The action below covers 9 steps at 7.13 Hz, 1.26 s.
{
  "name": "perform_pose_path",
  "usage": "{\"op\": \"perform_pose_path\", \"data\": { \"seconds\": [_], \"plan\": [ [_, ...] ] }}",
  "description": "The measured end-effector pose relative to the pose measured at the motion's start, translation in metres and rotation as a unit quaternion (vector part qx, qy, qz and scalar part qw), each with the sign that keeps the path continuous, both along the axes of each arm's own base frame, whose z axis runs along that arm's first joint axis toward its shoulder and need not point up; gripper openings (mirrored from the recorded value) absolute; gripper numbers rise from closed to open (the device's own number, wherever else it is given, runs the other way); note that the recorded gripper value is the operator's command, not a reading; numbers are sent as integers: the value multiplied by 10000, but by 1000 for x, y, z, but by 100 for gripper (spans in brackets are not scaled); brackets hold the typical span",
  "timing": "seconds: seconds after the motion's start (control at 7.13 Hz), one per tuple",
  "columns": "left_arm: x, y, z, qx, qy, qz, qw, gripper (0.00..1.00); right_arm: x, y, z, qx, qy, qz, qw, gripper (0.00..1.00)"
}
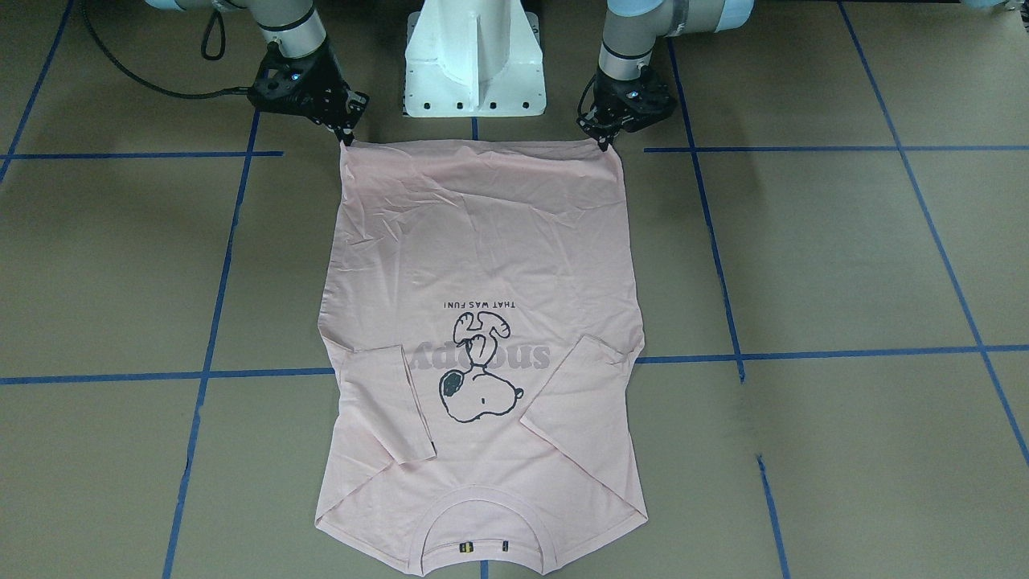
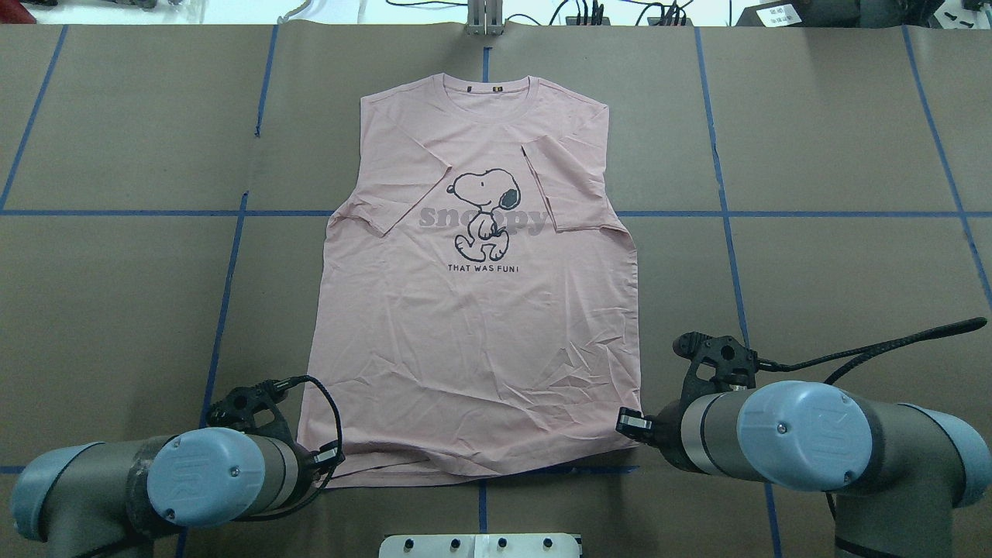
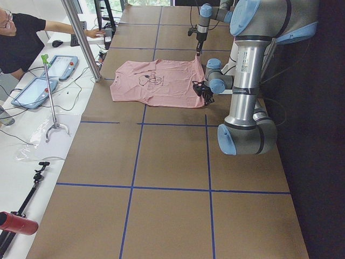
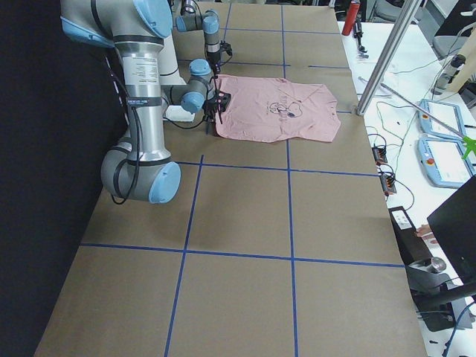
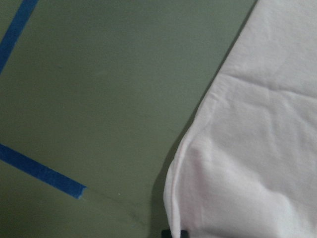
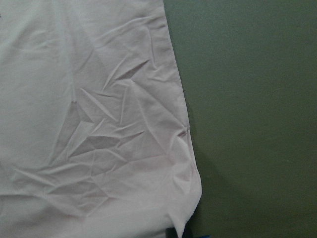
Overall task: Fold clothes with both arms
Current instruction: 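Grasp both hem corners with the left and right grippers, then lift the hem with both grippers and fold it toward the collar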
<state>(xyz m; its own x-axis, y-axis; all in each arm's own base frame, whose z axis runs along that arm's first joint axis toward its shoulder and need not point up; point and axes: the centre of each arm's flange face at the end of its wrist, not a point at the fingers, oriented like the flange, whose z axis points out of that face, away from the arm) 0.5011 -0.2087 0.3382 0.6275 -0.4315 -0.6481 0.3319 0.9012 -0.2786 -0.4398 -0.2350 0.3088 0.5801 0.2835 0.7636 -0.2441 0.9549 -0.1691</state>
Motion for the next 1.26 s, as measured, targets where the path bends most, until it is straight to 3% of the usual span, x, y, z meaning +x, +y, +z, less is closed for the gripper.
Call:
{"op": "perform_pose_path", "data": {
  "seconds": [0.56, 0.84, 1.26],
  "plan": [
    [-50, 15, -54, 243, -2, 363, 9990, 0, 29, 17, 4, -231, -35, -316, 9992, 0],
    [-63, 43, -76, 293, 113, 685, 9972, 0, 45, 58, 3, -263, -47, -782, 9966, 0],
    [-75, 74, -97, 282, 348, 1049, 9935, 0, 65, 105, -16, -486, -254, -1554, 9863, 0]
  ]
}}
